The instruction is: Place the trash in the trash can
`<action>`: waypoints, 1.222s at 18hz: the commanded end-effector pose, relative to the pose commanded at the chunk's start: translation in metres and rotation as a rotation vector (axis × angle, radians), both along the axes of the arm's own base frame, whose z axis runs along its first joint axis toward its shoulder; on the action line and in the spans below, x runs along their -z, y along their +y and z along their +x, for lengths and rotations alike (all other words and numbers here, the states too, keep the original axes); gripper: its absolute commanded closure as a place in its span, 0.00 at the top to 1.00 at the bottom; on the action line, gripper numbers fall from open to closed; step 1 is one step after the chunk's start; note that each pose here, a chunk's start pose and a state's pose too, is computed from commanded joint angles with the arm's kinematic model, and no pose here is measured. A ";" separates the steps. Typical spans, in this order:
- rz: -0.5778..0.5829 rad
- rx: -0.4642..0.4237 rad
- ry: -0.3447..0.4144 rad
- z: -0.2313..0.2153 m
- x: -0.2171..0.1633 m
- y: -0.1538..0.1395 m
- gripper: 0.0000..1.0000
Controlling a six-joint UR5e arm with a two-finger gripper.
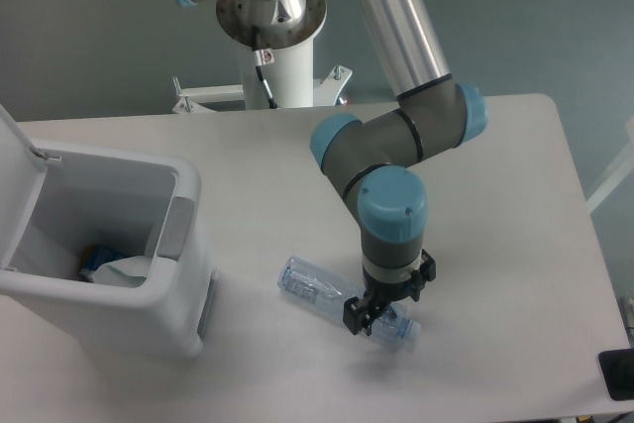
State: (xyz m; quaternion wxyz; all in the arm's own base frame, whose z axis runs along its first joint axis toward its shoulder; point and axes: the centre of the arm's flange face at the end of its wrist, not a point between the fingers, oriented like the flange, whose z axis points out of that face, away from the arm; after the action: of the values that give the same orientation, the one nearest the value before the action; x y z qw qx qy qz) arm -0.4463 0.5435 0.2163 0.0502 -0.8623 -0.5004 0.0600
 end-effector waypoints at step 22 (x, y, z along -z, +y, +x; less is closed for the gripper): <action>-0.040 -0.108 0.062 -0.007 0.016 0.022 0.63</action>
State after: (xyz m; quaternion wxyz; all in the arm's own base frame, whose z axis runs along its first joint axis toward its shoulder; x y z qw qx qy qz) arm -0.4536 0.5655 0.2000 0.0450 -0.8325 -0.5432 0.0993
